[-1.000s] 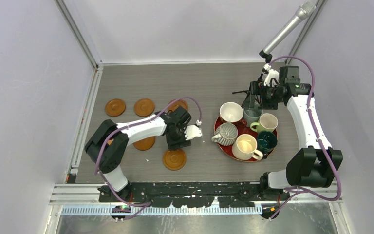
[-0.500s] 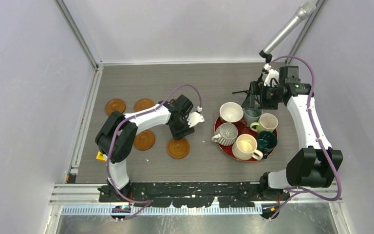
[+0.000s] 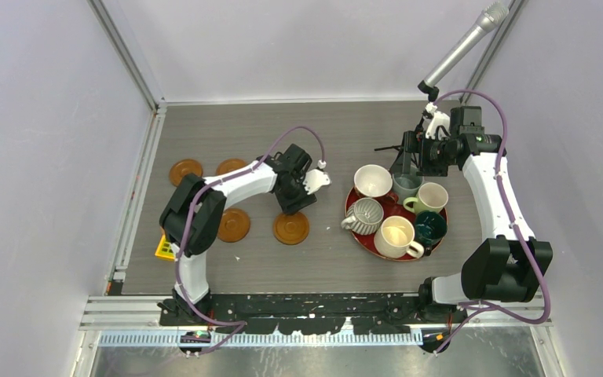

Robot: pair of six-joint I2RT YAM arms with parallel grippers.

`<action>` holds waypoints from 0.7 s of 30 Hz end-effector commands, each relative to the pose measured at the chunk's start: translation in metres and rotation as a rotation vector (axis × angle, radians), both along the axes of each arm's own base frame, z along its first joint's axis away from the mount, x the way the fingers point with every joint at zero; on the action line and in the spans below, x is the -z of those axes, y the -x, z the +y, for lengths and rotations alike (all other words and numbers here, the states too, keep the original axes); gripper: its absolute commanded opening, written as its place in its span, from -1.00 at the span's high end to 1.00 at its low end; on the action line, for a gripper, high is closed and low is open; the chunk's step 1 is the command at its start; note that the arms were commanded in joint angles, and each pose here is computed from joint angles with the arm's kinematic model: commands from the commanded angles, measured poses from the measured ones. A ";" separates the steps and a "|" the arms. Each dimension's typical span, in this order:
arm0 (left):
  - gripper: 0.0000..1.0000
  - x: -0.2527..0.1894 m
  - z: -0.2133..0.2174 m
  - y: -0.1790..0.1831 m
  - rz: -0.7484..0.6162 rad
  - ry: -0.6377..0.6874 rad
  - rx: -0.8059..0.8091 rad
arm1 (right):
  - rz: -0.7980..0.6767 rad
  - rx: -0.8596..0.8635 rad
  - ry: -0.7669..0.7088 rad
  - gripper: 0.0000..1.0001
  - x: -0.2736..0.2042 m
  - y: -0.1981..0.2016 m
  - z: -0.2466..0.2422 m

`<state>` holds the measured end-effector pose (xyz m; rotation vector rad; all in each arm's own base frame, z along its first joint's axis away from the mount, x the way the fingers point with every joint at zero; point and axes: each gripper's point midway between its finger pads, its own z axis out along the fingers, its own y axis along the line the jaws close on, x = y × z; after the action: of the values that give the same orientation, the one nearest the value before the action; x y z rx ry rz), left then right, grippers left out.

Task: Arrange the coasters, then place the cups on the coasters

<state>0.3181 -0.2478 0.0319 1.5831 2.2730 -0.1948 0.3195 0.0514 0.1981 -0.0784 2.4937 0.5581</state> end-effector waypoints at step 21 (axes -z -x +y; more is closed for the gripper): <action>-0.63 -0.150 -0.045 0.047 0.000 0.343 0.131 | -0.056 -0.098 0.146 -0.86 -0.059 0.022 -0.016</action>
<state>0.2951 -0.2790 0.1690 1.4723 2.0132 -0.4938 0.3148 0.0463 0.2309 -0.1977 2.4708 0.5004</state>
